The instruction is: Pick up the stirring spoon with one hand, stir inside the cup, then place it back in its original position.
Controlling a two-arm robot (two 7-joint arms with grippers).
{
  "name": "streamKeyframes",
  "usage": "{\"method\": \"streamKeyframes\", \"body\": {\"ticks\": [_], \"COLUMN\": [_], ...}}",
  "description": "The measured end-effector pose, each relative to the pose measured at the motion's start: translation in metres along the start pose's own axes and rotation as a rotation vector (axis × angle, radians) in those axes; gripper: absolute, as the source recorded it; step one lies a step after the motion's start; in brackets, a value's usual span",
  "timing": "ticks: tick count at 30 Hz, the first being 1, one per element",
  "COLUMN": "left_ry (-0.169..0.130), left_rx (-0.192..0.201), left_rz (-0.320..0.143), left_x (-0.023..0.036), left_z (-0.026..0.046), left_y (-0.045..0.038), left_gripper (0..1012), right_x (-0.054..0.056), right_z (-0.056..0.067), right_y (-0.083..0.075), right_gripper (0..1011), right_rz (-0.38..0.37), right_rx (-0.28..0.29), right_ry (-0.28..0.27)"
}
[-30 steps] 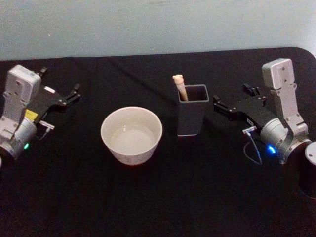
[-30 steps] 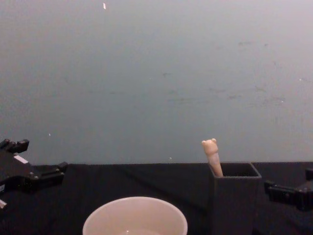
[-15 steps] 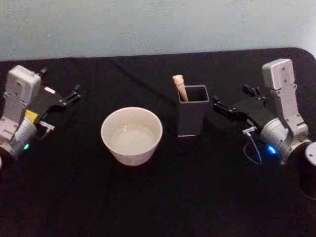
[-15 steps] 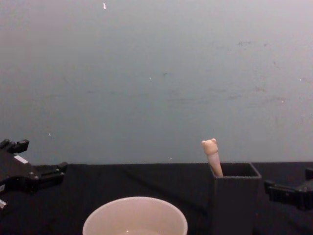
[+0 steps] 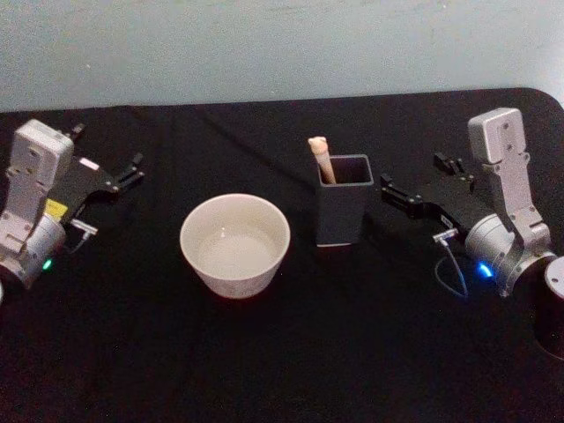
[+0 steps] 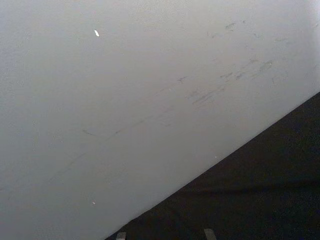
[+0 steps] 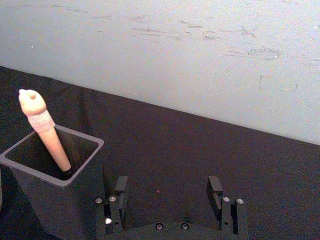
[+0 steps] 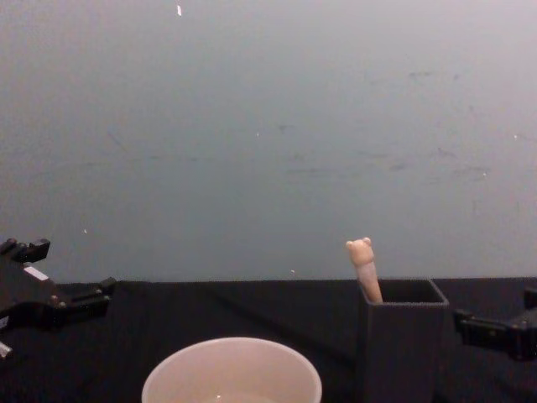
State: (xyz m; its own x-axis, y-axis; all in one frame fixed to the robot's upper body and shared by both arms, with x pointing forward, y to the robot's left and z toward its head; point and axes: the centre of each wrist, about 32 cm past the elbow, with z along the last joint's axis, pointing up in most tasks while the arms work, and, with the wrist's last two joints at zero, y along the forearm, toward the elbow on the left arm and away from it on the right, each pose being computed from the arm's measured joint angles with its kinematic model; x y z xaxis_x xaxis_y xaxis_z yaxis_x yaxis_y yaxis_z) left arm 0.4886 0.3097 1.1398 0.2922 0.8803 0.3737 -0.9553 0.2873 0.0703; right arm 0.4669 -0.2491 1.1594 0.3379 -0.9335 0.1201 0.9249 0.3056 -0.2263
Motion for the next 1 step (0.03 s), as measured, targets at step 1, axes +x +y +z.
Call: {"method": "streamKeyframes", "body": {"ticks": [1], "left_ry": [0.000], "left_rx": [0.000], "left_rz": [0.000], "left_x": [0.0000], "left_z": [0.0000], "left_y": [0.0000], "left_gripper": [1001], "right_x": [0.0000], "right_z": [0.0000], "right_y": [0.0000], "right_gripper": [1000], "right_rz": [0.000], "right_rx": [0.000], "right_ry": [0.000]}}
